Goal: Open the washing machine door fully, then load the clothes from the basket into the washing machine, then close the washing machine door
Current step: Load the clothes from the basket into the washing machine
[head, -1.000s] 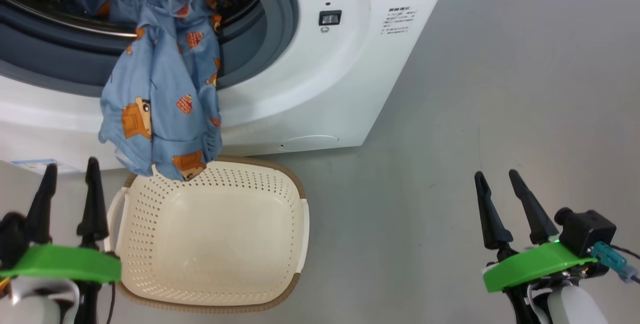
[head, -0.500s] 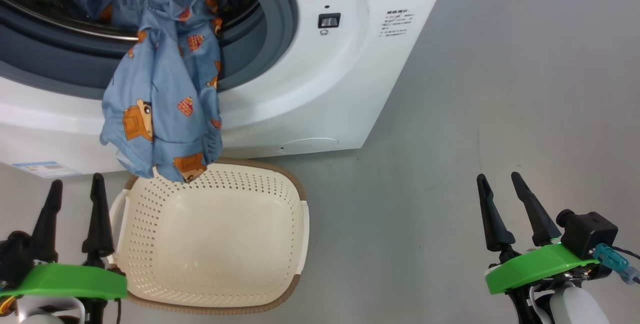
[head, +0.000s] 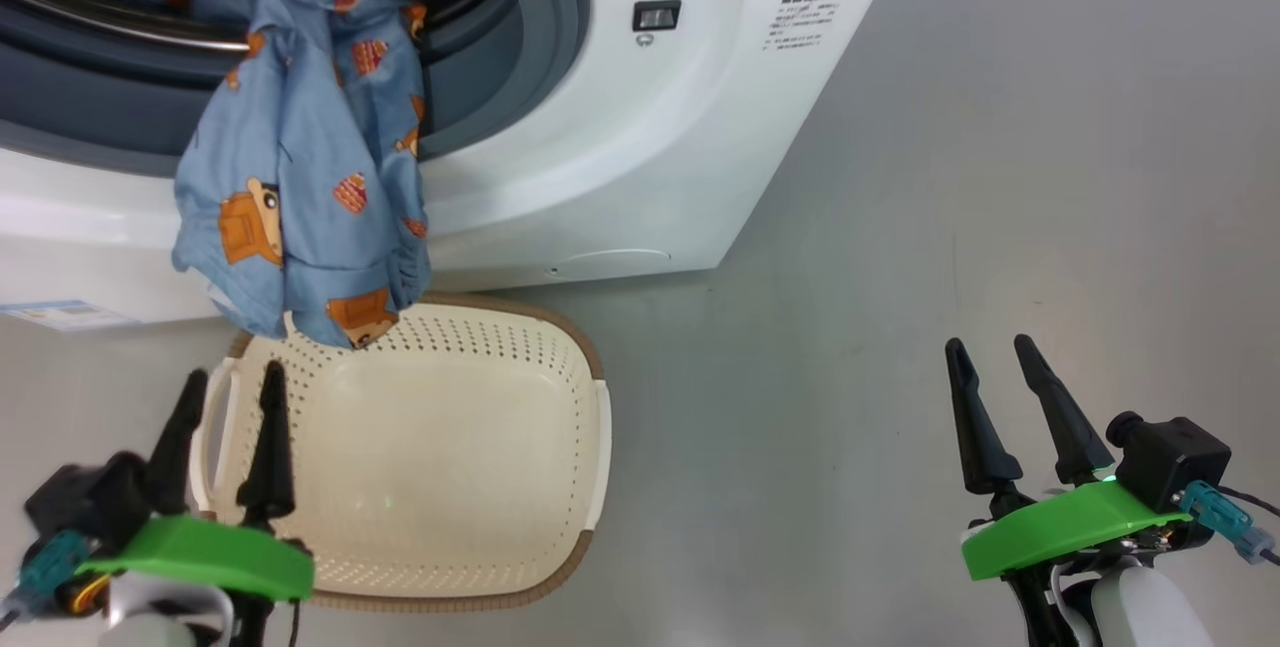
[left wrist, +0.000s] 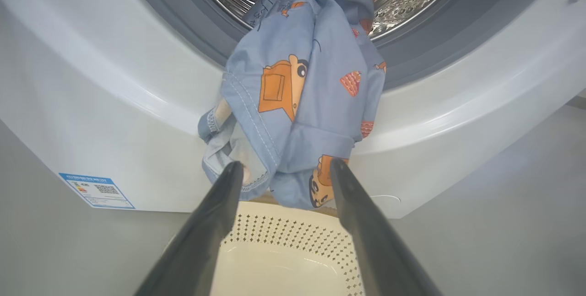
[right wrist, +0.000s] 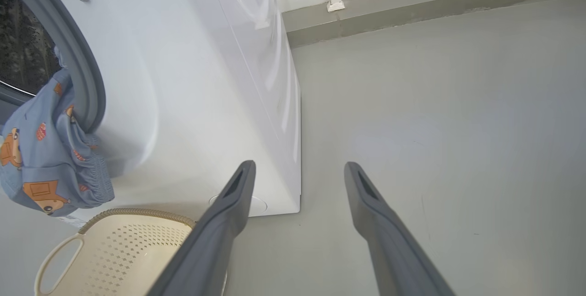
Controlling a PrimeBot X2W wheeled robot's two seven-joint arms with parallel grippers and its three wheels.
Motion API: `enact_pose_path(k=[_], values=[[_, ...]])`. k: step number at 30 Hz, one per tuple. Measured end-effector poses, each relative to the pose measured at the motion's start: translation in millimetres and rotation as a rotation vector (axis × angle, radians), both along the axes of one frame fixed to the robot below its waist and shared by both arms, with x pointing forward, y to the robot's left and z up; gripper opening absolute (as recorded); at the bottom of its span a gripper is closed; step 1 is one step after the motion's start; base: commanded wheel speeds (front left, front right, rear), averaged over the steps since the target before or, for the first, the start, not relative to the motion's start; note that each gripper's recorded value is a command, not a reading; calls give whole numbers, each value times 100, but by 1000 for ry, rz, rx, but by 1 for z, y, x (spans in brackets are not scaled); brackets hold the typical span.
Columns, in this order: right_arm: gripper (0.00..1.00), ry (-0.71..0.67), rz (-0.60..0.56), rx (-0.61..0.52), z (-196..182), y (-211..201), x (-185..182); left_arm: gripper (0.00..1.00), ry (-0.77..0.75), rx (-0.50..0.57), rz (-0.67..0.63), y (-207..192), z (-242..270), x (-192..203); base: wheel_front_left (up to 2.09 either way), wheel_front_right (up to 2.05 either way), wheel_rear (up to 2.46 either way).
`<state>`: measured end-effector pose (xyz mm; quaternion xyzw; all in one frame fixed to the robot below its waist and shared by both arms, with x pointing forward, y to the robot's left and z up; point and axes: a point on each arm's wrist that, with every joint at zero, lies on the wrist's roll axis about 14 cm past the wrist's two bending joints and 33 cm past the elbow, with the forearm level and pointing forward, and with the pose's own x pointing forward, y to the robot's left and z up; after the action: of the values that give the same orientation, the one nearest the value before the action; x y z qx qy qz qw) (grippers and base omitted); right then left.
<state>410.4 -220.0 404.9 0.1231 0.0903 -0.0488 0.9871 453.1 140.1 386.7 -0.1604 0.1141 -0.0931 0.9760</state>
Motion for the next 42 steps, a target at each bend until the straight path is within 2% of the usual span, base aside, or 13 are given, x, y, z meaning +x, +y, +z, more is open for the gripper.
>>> enact_pose_path(k=[10,26,42], values=[[100,31,-3,2,-14,0,6,100,65,-23,-89,-35,-28,20,0,0,0],[100,36,1,-4,-23,0,23,100,166,-38,-132,-63,-67,63,0,0,0],[100,49,-19,1,-26,-6,19,100,168,-41,-160,-79,-68,99,0,0,0]])
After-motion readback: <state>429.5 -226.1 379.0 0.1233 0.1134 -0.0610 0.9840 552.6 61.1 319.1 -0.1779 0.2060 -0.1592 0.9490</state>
